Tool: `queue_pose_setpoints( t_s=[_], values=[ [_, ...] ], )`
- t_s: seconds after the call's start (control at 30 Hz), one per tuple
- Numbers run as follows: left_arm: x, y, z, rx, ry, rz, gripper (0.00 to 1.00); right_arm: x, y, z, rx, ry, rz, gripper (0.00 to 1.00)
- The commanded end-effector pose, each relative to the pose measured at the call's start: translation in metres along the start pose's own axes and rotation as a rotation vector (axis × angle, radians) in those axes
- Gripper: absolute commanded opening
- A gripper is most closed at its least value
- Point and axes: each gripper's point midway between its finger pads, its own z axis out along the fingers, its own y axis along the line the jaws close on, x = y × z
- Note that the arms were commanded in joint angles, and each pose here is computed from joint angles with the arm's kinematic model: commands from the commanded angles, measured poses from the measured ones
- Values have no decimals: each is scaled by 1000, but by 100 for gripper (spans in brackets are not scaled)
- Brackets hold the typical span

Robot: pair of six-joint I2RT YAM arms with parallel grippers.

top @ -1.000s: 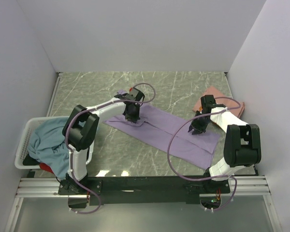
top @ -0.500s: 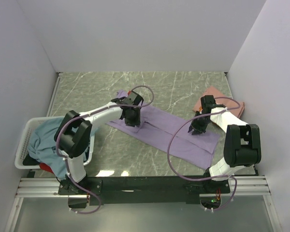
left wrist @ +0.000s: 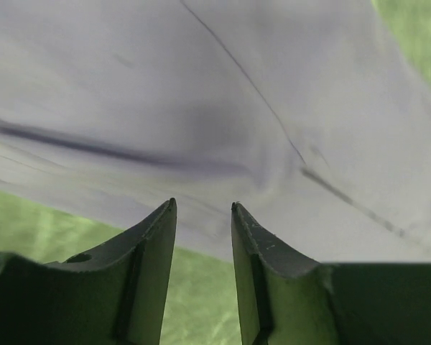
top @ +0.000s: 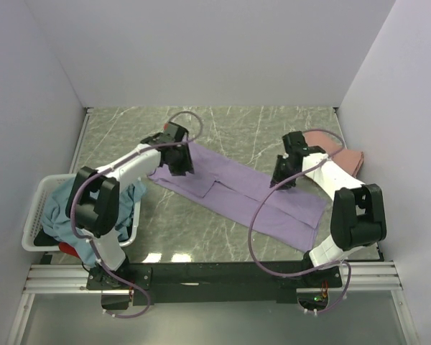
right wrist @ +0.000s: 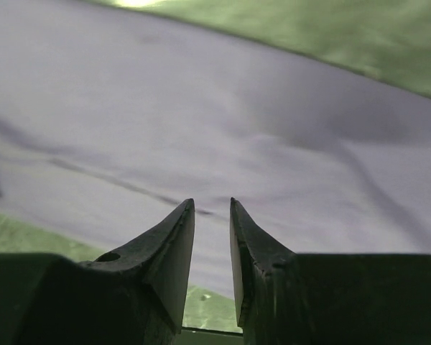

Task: Fold and stack the t-shirts
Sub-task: Fold the tshirt

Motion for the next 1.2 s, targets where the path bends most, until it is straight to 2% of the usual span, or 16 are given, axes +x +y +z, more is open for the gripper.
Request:
queue_pose_setpoints(
  t_s=[0.0, 0.13, 0.4, 0.57, 0.8, 1.17],
  values=[
    [-44, 15, -9, 37, -75, -76, 43, -7, 40, -20, -74, -73, -96, 34],
    [-70, 37, -1, 26, -83, -102, 42, 6, 90, -19, -147, -58, -203, 34],
    [-79, 79, 21, -14, -29, -128, 41, 45, 180, 2, -228, 4, -386, 34],
    [-80, 78, 25, 46, -19, -129, 41, 61, 229, 11, -282, 6, -437, 34],
    [-76, 73, 40, 86, 20, -136, 41, 80, 250, 49, -230, 50, -446, 35],
    [-68, 73, 50, 112, 49, -130, 40, 93, 242, 59, -126, 72, -435, 38]
  ],
)
